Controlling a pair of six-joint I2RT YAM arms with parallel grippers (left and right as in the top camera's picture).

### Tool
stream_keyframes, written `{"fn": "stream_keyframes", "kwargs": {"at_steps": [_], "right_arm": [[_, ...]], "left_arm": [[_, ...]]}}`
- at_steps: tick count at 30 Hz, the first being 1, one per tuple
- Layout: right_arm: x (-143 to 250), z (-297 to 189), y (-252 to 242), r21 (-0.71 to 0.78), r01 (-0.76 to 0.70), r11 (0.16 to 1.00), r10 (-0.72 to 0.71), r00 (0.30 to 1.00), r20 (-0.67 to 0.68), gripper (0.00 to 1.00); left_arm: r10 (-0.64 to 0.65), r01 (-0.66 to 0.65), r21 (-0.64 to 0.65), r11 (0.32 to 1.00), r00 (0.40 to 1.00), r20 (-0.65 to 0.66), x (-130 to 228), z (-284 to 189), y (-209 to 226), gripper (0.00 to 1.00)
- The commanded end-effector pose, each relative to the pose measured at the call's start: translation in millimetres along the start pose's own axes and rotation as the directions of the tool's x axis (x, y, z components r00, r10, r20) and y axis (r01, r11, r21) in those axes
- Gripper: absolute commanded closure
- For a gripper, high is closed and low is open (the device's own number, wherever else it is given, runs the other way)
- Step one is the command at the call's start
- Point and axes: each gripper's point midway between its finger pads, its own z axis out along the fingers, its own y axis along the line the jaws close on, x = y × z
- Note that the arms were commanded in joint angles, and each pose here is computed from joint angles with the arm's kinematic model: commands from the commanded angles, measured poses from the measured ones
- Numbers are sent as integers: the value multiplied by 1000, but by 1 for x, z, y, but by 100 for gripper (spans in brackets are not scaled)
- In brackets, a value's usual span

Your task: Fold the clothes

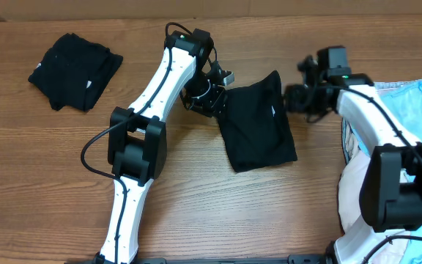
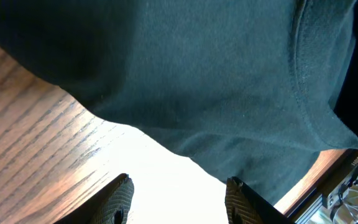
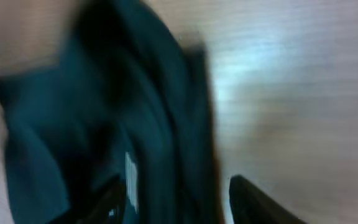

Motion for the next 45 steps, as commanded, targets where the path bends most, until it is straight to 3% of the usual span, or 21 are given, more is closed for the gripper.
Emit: {"fn": "stream_keyframes", "kwargs": {"at_steps": [1,5,8,13,18,19,21,24,30,36,37,39,42,45], "right_arm": [[11,-27,7,-110,-6,994,1,999,-40,42],[51,-50,15,-236,-50,970,6,983,-182,42],[72,-54,26,-292,-53,955,-23,968,-251,44],[92,-26,33,-265,24,964,-99,956,-276,55],[118,9,22,-187,92,978,-144,947,-287,55],[120,13,16,-149,78,986,-119,948,-295,57],[119,15,13,-126,44,991,-80,953,-293,80],[107,8,20,-178,23,984,-69,964,-257,89],[68,-25,13,-188,3,982,-30,989,-143,89],[54,-35,-5,-171,-39,984,23,995,-99,87],[49,-36,-8,-169,-34,985,21,997,-78,83],[38,-36,-12,-162,-15,987,11,1000,-29,66],[26,-35,-19,-125,8,992,-6,1000,21,50],[31,-34,-24,-97,-5,995,6,1000,0,51]], "left_arm": [[13,-12,62,998,1000,-7,6,-3,-16,50],[39,-35,187,982,999,-18,13,-6,-39,52],[50,-46,193,980,999,-16,12,-3,-44,53],[-10,11,101,995,1000,-10,3,10,-35,75],[-57,63,117,991,997,-58,13,32,-33,78],[-65,72,123,990,996,-67,15,37,-34,78],[-74,85,150,985,994,-76,18,49,-37,78],[-91,104,148,983,991,-95,23,63,-37,78],[-168,179,73,981,976,-139,37,77,-19,78],[-178,189,72,979,975,-136,37,76,-17,77],[-178,189,72,979,975,-136,37,76,-17,76],[-177,188,72,980,975,-136,37,76,-17,74],[-178,189,75,979,975,-137,37,76,-17,64],[-132,148,120,982,982,-133,35,68,-25,56]]}}
